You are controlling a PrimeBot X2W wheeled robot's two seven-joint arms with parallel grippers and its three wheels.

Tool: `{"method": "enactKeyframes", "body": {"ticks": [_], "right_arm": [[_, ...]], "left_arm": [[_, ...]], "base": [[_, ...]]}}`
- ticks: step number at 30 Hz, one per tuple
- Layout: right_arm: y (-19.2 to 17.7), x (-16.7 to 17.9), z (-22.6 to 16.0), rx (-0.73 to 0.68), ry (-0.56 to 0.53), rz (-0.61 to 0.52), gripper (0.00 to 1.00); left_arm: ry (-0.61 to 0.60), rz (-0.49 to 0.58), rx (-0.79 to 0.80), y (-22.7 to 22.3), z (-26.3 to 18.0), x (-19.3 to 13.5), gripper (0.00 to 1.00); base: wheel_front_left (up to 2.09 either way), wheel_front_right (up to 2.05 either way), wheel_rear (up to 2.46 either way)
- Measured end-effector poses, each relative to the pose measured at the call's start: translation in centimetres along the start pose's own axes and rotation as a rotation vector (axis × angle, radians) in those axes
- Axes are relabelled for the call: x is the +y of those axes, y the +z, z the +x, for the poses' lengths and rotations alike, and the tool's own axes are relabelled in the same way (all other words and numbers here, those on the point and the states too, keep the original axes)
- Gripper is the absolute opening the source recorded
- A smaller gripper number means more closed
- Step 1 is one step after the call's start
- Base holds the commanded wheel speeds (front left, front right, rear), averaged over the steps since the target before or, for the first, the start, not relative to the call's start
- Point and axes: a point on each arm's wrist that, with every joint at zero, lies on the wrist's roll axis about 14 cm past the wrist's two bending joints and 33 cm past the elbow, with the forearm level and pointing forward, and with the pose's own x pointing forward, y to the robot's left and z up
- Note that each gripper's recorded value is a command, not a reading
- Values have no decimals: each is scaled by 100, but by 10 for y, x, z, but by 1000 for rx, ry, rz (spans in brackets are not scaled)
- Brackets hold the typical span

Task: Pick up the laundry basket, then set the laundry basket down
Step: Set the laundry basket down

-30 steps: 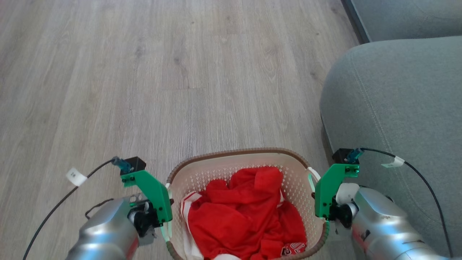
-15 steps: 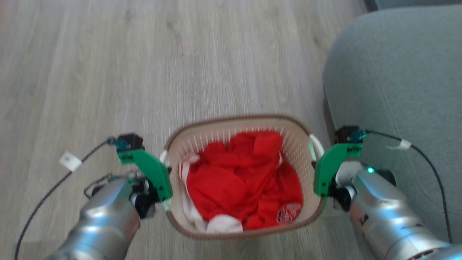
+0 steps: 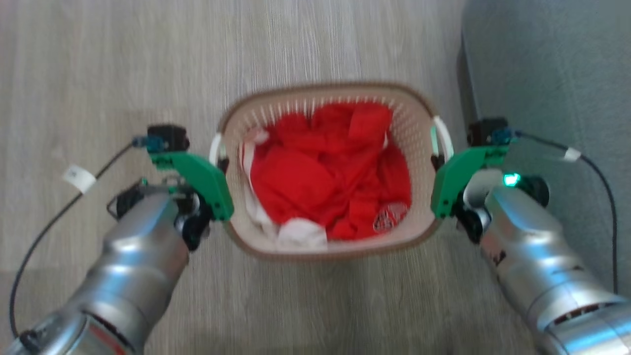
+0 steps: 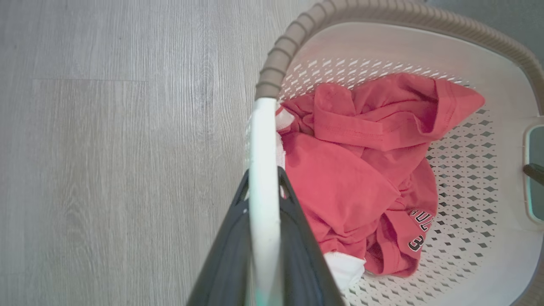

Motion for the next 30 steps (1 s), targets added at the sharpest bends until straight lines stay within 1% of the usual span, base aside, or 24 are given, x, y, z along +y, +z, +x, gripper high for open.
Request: {"method": "enactKeyframes", "body": {"ticks": [5,10,13,16,21,30], "right_arm": [[-1,-10,27,-6,-10,-1,0],[-24,-24,57,43,-25,-2,0],[-30,-28,67,52,-30,3,0],[-40,-37,87,63,-39,-1,0],[-58,-45,105,89,-43,3,0],[-77,-59,128,106,-63,3,0]], "left_arm": [[-6,4,-18,4,28,7,0],[-10,4,14,-14,59,18,0],[-13,6,25,-19,69,20,0],[-21,9,38,-26,89,26,0],[-18,-5,63,-43,106,35,0],[-28,-11,82,-58,131,42,0]], "base": [[0,0,0],[0,0,0],[0,0,0],[0,0,0],[0,0,0],[0,0,0]]}}
